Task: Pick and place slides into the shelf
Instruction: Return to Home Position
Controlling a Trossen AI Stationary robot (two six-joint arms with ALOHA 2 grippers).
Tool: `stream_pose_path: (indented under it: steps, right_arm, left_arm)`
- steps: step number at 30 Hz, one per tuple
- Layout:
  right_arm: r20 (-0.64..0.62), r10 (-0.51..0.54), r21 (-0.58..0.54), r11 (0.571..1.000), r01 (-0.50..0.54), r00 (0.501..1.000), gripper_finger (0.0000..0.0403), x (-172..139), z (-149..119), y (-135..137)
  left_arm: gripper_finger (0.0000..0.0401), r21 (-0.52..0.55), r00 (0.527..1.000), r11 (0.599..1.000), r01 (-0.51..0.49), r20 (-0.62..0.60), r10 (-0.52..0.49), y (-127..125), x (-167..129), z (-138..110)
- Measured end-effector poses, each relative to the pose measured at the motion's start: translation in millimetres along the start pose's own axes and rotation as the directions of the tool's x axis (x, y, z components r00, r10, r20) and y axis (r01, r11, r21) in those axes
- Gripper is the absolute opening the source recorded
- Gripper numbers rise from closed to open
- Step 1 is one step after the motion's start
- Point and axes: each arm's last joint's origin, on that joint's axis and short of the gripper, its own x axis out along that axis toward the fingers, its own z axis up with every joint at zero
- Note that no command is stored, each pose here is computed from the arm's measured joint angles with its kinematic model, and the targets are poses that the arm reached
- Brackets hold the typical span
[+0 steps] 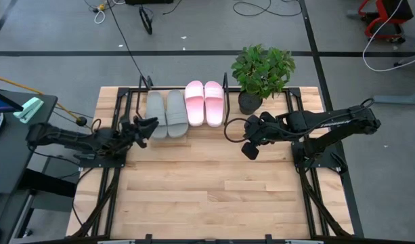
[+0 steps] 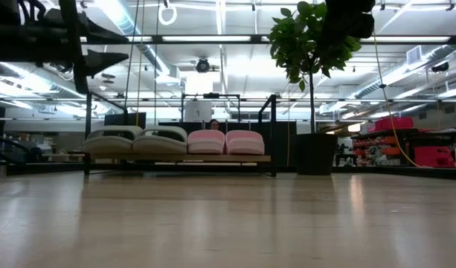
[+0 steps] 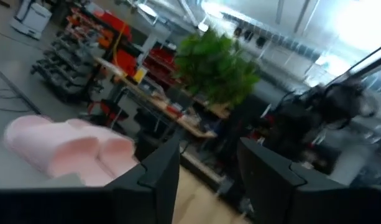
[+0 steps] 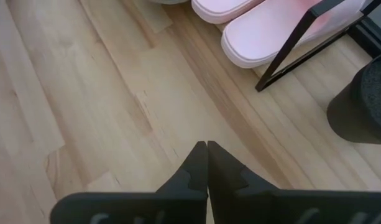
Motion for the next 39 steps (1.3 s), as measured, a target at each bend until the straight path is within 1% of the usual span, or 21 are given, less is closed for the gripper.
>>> stream_pose_path:
  steps: [2,4,7,10,12,14,17,22,24,27,30,34,39]
  right_arm:
    - [-0.001,0.000,0.000,1.000,0.000,1.000,0.0002,0.1,0.0,0.0]
    - [-0.001,0.000,0.002,1.000,0.000,1.000,0.0002,0.1,0.0,0.0]
    - [-0.001,0.000,0.018,1.000,0.000,1.000,0.0003,0.0,-0.1,-0.1]
    - [-0.001,0.000,0.017,1.000,0.000,1.000,0.0002,0.0,-0.1,0.0]
    - [-0.002,0.000,0.024,1.000,0.000,1.000,0.0002,0.1,-0.1,0.0]
    - [-0.005,0.005,0.038,0.999,-0.005,1.000,0.0002,0.0,-0.2,0.1]
    - [-0.007,0.007,0.077,0.997,-0.007,1.000,0.0002,0.1,-0.3,0.2]
    - [-0.008,0.009,0.130,0.992,-0.008,1.000,0.0002,0.1,-0.3,0.2]
    - [-0.008,0.009,0.136,0.991,-0.008,1.000,0.0002,0.0,-0.3,0.2]
    - [-0.008,0.008,0.150,0.989,-0.007,1.000,0.0002,0.1,-0.2,0.0]
    - [-0.009,0.008,0.154,0.988,-0.006,1.000,0.0002,0.4,0.2,-0.6]
    - [-0.010,0.006,0.165,0.986,-0.004,1.000,0.0002,1.0,1.3,-2.2]
    - [-0.013,0.008,0.172,0.985,-0.005,1.000,0.0002,1.4,2.1,-3.4]
  left_arm:
    - [0.0175,0.025,1.000,1.000,-0.001,-0.027,0.001,2.3,0.7,-2.1]
    - [0.0182,0.027,0.997,0.999,0.034,-0.065,-0.032,3.6,1.6,-3.9]
    - [0.0188,0.022,0.983,0.992,0.124,-0.140,-0.119,3.6,2.2,-7.1]
    - [0.0189,0.054,0.959,0.976,0.209,-0.209,-0.193,3.4,2.0,-10.1]
    - [0.0188,0.080,0.944,0.971,0.227,-0.263,-0.199,5.5,1.8,-14.0]
    - [0.0184,0.102,0.931,0.970,0.223,-0.317,-0.180,8.8,1.2,-18.5]
    - [0.0178,0.111,0.920,0.969,0.219,-0.354,-0.168,11.6,1.0,-21.3]
    - [0.0179,0.043,0.924,0.975,0.219,-0.331,-0.192,10.2,1.4,-18.4]
    - [0.0180,0.016,0.921,0.967,0.253,-0.310,-0.236,7.6,0.8,-14.8]
    - [0.0175,-0.003,0.911,0.945,0.326,-0.265,-0.315,3.3,-1.8,-7.2]
    - [0.0160,0.004,0.913,0.934,0.357,-0.213,-0.348,1.6,-5.3,0.0]
    - [0.0131,0.020,0.912,0.922,0.387,-0.154,-0.380,0.4,-10.2,8.0]
    - [0.0094,0.031,0.913,0.922,0.385,-0.162,-0.375,3.5,-16.1,9.4]
